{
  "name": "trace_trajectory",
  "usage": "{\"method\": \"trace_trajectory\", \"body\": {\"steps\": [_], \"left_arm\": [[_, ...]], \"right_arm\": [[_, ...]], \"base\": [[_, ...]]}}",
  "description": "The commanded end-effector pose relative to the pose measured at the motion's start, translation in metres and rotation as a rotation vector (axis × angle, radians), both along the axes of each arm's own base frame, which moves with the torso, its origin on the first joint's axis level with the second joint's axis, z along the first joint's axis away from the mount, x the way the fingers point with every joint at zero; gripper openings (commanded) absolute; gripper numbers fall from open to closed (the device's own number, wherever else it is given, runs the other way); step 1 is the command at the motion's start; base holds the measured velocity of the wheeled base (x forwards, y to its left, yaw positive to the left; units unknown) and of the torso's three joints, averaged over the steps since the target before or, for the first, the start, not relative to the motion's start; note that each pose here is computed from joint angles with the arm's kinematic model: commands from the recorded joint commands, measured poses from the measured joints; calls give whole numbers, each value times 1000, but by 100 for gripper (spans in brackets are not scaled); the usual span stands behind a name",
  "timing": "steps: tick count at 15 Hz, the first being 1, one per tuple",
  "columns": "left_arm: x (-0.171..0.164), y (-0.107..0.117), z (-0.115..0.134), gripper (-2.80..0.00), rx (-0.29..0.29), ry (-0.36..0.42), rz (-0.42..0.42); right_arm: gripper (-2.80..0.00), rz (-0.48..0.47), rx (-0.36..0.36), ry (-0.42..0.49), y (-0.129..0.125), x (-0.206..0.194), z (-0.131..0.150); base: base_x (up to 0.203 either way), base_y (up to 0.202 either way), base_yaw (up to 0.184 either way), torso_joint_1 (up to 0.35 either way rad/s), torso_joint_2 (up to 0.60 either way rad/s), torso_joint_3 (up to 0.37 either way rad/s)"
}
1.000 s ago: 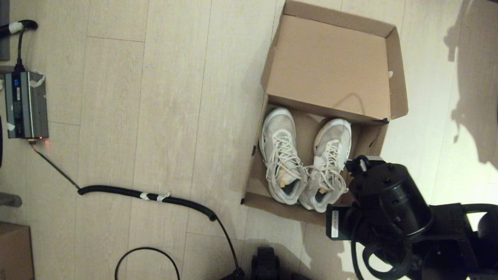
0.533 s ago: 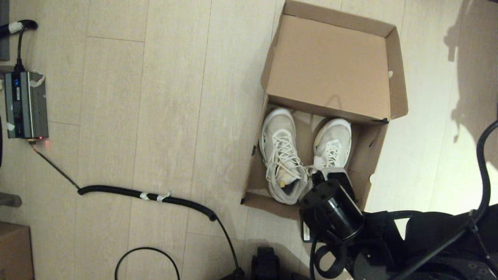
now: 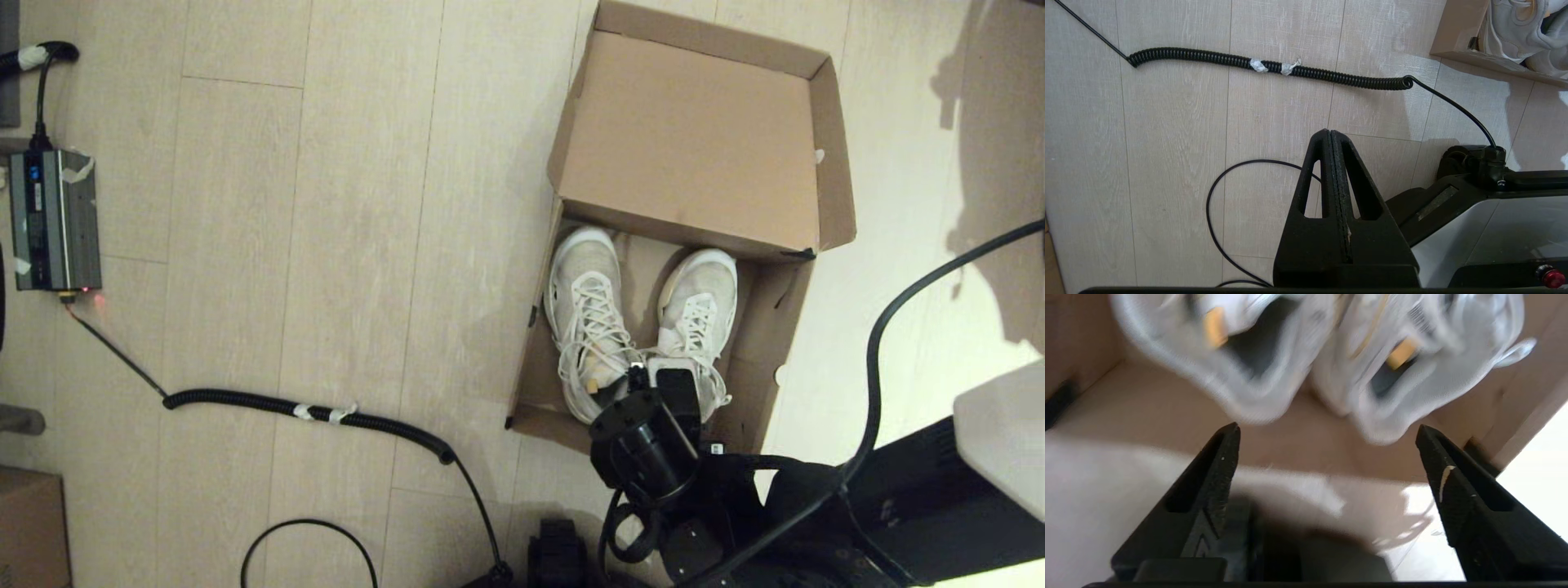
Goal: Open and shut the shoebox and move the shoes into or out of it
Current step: Put the shoes out of the shoe box
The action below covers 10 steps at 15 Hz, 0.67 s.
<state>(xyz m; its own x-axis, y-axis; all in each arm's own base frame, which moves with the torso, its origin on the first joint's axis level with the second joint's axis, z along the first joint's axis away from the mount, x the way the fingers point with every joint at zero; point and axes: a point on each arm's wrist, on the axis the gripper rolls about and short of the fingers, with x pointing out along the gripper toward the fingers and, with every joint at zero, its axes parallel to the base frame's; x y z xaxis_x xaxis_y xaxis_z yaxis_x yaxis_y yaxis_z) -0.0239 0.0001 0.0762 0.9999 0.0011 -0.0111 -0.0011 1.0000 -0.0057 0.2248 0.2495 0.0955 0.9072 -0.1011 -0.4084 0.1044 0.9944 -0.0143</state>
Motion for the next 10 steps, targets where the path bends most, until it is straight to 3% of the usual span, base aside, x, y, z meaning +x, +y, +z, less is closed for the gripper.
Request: {"method": "trace_trajectory", "body": {"steps": [1,10], "left_arm": [[0,0,0,-280,0,1,0],[0,0,0,-280,0,2,0]], "right_arm": [[0,-28,-35,4,1,8,-11],[0,-87,13,-50,0,33,-20]], "base": [[0,0,0,0,0,0],[0,0,0,0,0,0]]}}
